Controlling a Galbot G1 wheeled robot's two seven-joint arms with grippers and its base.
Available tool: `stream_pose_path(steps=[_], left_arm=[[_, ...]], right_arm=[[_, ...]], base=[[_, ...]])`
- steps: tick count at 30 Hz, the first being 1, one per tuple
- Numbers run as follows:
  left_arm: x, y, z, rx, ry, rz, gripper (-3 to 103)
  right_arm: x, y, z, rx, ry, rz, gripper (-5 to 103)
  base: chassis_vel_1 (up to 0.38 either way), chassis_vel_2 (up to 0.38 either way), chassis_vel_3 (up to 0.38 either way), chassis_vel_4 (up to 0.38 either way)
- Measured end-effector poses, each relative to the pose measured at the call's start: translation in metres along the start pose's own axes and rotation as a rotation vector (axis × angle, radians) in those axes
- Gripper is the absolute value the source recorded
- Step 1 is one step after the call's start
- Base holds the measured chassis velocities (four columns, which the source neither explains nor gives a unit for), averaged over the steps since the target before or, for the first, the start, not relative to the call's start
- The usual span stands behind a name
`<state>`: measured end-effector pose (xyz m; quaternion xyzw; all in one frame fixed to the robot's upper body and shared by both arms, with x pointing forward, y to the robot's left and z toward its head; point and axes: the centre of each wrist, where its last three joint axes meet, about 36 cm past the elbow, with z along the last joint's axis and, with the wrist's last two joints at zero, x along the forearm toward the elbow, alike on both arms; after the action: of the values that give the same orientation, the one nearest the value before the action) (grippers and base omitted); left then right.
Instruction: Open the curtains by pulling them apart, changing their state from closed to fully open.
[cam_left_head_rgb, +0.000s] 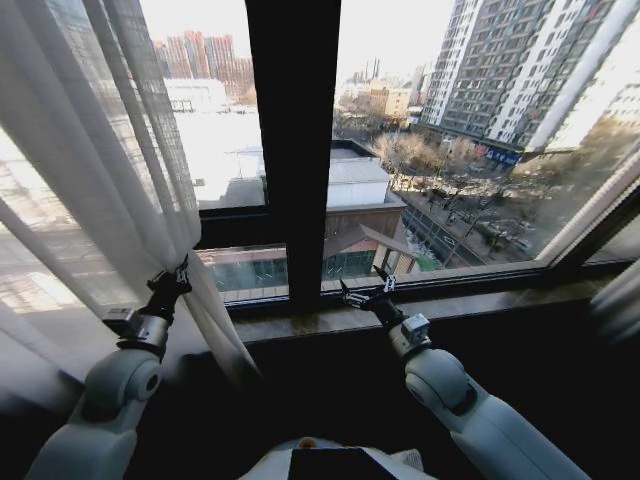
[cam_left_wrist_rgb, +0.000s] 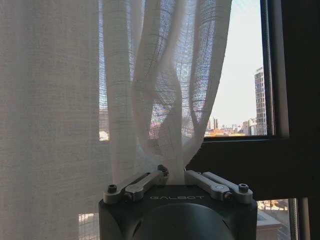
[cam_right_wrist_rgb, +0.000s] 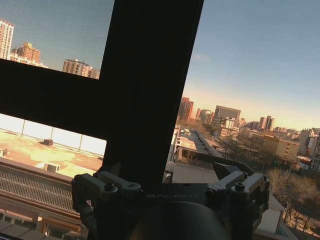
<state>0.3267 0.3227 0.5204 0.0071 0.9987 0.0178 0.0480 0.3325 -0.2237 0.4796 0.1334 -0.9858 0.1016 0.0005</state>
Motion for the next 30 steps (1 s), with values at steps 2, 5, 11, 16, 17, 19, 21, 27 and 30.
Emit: stream_pose_path(steps=[2,5,11,16,17,19,21,27,30], left_arm=[[0.001,0.000,-0.001,-0.001,-0.002,0.000,0],[0.006,0.000,-0.005,-0.005,-0.009,-0.004,0],[0.015,0.005,-0.010,-0.015,-0.016,-0.016,0],[0.017,0.006,-0.012,-0.016,-0.019,-0.018,0],[0.018,0.006,-0.013,-0.017,-0.022,-0.016,0],[0.019,0.007,-0.014,-0.016,-0.024,-0.016,0],[0.019,0.007,-0.014,-0.017,-0.025,-0.015,0],[0.020,0.009,-0.015,-0.018,-0.028,-0.001,0],[0.021,0.010,-0.015,-0.016,-0.028,0.000,0]], right_arm=[[-0.002,-0.003,0.002,-0.002,0.006,0.014,100],[-0.010,-0.014,0.009,-0.004,0.036,0.081,100],[-0.015,-0.033,0.023,-0.012,0.084,0.181,100],[-0.012,-0.032,0.022,-0.032,0.085,0.188,100],[-0.011,-0.030,0.020,-0.050,0.080,0.193,100],[-0.009,-0.027,0.017,-0.068,0.077,0.199,100],[-0.008,-0.026,0.016,-0.075,0.078,0.205,100],[0.002,-0.030,0.013,-0.087,0.075,0.262,100],[0.009,-0.031,0.010,-0.095,0.070,0.284,100]], base=[[0.179,0.217,-0.231,-0.203],[0.138,0.153,-0.140,-0.159],[0.078,0.069,-0.072,-0.065],[0.000,0.000,0.000,0.000],[0.000,0.000,0.000,0.000],[0.000,0.000,0.000,0.000],[0.033,0.043,-0.052,-0.043],[0.018,0.018,-0.014,-0.010],[0.000,0.000,0.000,0.000]])
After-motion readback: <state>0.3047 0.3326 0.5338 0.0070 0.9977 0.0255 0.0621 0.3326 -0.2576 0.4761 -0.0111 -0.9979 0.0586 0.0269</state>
